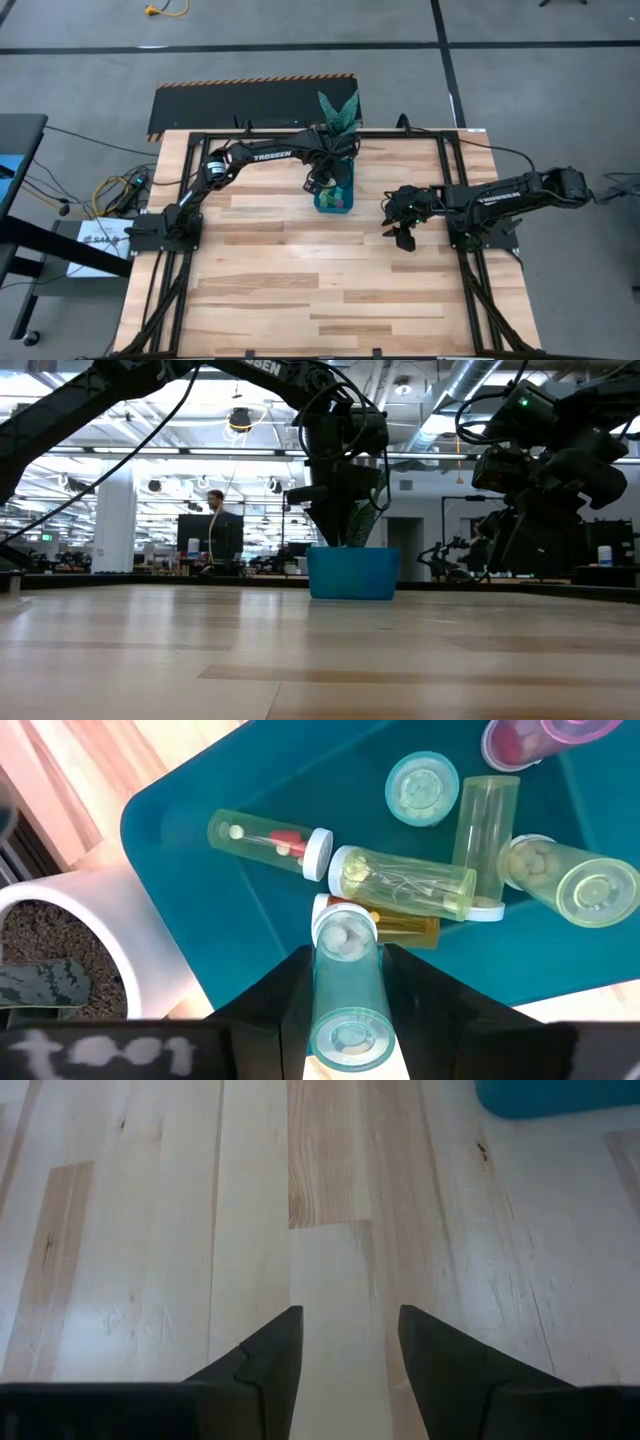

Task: Pick and place pill bottles into a basket
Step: Put the blue pill bottle into the blue bin

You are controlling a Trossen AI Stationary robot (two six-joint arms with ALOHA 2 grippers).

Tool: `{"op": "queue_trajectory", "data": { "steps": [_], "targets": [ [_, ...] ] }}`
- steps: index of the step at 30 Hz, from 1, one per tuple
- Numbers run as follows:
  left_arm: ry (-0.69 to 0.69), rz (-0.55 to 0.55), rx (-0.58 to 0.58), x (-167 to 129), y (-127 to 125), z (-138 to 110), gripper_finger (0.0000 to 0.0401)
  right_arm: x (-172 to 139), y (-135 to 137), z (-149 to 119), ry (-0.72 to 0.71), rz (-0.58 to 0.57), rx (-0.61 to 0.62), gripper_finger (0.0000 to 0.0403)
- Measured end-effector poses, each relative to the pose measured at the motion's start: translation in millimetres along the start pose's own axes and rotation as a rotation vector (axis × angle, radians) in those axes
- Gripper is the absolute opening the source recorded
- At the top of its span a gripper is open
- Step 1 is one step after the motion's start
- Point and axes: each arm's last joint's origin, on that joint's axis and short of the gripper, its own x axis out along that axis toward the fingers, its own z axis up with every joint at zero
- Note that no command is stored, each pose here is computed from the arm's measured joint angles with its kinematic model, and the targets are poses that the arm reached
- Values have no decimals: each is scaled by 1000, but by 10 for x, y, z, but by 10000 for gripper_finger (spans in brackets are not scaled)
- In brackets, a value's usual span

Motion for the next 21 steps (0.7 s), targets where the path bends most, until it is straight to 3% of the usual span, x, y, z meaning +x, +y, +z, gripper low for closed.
{"op": "queue_trajectory", "data": {
  "steps": [21],
  "targets": [
    [10, -10, -40, 0, -9, -9, 110, 0, 0, 0, 0, 0, 0, 159]
  ]
}}
